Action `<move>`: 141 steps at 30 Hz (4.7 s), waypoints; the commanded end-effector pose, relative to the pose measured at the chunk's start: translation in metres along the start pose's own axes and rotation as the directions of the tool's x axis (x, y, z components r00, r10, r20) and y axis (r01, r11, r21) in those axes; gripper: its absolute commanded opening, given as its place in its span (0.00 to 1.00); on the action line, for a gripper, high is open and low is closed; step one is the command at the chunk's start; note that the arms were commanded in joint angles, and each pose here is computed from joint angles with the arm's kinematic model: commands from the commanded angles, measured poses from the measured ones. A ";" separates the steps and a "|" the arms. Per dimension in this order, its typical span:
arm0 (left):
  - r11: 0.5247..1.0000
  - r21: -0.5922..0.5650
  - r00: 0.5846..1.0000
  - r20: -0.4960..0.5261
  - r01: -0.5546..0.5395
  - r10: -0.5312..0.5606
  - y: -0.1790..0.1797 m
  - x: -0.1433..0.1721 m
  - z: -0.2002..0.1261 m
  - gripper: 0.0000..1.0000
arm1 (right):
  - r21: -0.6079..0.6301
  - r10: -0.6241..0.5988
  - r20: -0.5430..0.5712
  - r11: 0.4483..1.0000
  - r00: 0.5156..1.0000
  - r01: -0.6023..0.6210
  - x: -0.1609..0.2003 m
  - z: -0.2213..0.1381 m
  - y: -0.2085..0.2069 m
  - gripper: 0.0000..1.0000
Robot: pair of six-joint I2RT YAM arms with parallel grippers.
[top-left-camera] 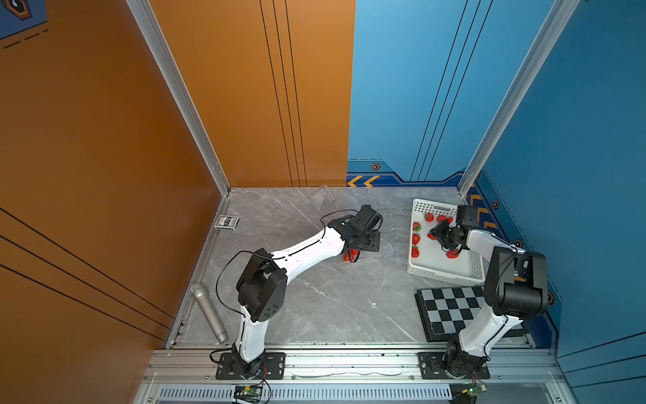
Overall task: Pack strawberries into containers
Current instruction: Pick up the strawberry from the basket, then place the strawberry in the packing box, then close the packing box at the center of the board.
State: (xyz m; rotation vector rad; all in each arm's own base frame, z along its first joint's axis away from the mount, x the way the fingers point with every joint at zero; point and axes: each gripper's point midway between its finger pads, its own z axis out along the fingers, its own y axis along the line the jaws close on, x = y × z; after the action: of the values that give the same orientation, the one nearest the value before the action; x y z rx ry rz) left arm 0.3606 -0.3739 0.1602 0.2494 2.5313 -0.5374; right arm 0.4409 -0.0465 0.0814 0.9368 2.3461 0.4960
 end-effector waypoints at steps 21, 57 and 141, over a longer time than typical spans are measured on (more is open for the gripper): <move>0.931 -0.197 0.946 0.168 0.307 -0.277 0.158 0.025 -0.105 0.58 | -0.254 -0.483 -0.129 0.860 0.866 0.442 0.161 -0.068 0.185 0.21; 0.884 -0.241 0.916 0.129 0.401 -0.380 0.204 0.071 -0.093 0.58 | -0.200 -0.558 -0.307 0.830 0.771 0.521 0.260 0.012 0.182 0.21; 0.849 -0.293 0.895 0.072 0.440 -0.439 0.235 0.062 -0.029 0.54 | -0.359 -0.422 -0.409 0.890 0.809 0.282 0.218 0.021 0.175 0.64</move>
State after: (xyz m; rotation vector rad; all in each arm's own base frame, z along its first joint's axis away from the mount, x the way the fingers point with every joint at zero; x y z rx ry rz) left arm 0.3476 -0.1372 0.0701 -0.4735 2.6479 -0.2552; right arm 0.4028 0.2246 0.0710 0.2454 2.7301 0.9046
